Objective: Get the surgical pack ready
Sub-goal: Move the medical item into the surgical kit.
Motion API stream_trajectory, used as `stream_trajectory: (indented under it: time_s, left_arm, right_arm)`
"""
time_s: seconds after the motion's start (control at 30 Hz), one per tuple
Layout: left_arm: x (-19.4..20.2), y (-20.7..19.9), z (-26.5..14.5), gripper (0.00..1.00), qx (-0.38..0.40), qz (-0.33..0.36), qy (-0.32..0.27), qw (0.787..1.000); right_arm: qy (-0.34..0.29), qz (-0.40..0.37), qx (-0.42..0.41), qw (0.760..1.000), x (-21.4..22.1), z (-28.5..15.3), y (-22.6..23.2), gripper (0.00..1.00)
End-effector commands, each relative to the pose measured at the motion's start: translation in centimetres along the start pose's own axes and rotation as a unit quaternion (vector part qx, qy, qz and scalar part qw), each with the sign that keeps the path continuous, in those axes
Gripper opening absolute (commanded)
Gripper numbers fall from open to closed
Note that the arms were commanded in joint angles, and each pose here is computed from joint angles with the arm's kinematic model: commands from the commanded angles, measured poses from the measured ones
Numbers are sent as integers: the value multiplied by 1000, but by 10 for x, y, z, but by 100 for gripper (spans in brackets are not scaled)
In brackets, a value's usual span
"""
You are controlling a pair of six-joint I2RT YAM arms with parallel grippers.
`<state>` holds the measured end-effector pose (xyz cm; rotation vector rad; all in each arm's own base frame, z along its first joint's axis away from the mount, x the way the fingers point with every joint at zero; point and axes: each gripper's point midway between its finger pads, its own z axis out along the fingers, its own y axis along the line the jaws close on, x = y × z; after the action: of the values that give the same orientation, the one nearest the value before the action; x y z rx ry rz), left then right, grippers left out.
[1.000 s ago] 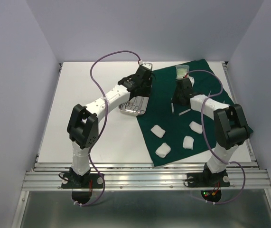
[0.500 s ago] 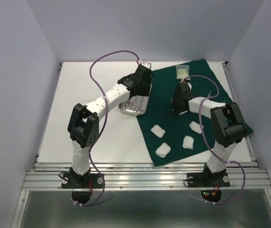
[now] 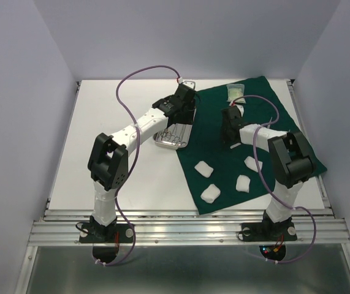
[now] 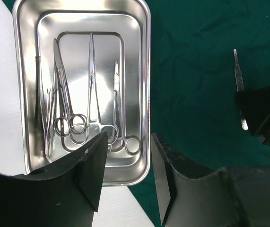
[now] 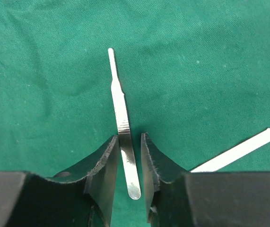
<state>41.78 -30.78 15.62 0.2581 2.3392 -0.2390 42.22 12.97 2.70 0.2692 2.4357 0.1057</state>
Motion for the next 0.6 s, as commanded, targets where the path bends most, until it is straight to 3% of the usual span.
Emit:
stream_trajectory:
  time_s: [0.0,0.07,0.17,0.57]
  left_arm:
    - [-16,-2,-10,53,1,-3,-23,1000]
    - [-17,-2,-11,53,1,-4,-25,1000]
    - [-18,-2,-11,53,2,-4,-26,1000]
    - [-19,1,-13,53,-4,-4,-29,1000]
  right_arm:
    - [27,-21,16,999,22,10,0,29]
    - [26,-21,16,999,21,9,0,27]
    - [14,-15,11,1000,12,3,3,10]
    - [-15,-1,-27,1000,-14,-14,30,4]
